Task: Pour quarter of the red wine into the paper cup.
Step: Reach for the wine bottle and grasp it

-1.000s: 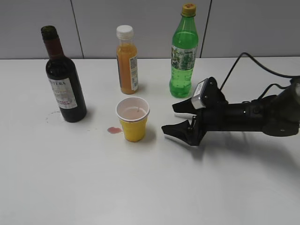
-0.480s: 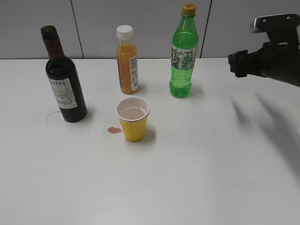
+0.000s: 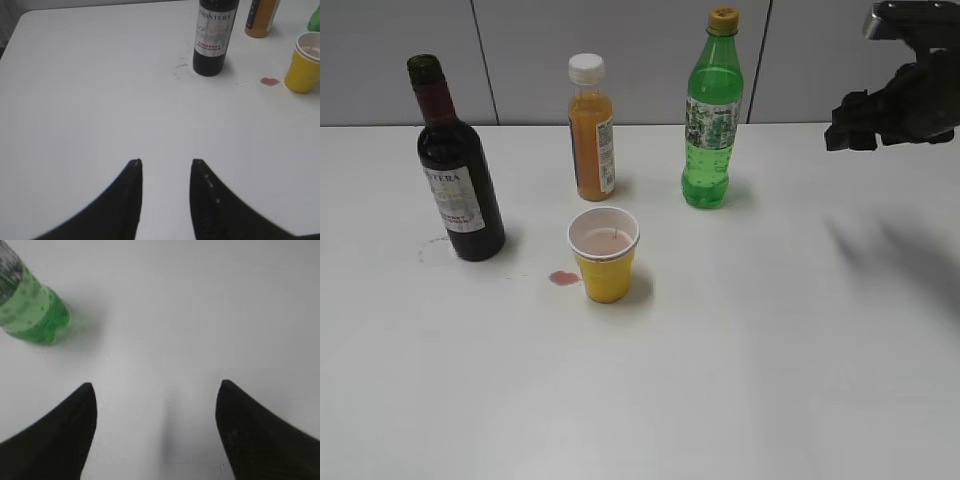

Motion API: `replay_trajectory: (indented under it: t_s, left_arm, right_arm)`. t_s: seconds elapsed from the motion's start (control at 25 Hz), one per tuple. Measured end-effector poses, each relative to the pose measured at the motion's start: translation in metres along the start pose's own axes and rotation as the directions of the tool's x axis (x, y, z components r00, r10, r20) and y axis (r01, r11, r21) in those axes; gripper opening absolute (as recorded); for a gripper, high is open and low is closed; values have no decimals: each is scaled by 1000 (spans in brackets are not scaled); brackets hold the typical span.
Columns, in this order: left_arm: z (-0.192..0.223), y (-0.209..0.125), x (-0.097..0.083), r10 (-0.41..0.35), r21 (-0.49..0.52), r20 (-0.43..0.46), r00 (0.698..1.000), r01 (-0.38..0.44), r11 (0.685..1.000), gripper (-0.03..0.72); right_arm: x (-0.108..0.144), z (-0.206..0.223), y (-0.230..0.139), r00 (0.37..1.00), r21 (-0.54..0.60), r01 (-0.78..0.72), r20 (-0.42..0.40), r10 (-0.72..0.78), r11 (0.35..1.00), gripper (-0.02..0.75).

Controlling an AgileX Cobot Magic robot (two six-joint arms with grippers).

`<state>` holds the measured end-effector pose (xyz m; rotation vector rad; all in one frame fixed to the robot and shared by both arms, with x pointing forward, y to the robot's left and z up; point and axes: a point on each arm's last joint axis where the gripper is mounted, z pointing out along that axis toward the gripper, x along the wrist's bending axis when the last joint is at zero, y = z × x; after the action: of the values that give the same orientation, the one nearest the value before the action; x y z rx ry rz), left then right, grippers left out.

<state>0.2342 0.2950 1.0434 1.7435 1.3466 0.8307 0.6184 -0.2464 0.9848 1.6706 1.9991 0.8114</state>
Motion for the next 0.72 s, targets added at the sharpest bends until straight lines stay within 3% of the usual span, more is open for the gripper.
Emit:
replay_trajectory:
  t_s: [0.08, 0.2, 0.32, 0.52, 0.72]
  left_arm:
    - [0, 0, 0, 0, 0, 0, 1000, 0, 1000, 239]
    - [0, 0, 0, 0, 0, 0, 1000, 0, 1000, 239]
    - [0, 0, 0, 0, 0, 0, 1000, 0, 1000, 239]
    - [0, 0, 0, 0, 0, 0, 1000, 0, 1000, 239]
    - [0, 0, 0, 0, 1, 0, 1000, 0, 1000, 239]
  right_arm:
    - [-5, -10, 9, 997, 121, 53, 55, -60, 991, 563]
    - [-22, -30, 26, 971, 270, 11, 229, -75, 963, 563]
    - [-38, -50, 42, 949, 338, -77, 314, -35, 938, 563]
    - [-42, -74, 52, 949, 423, -118, 313, -23, 899, 563]
    - [-27, -94, 45, 979, 421, -121, 201, 38, 899, 563]
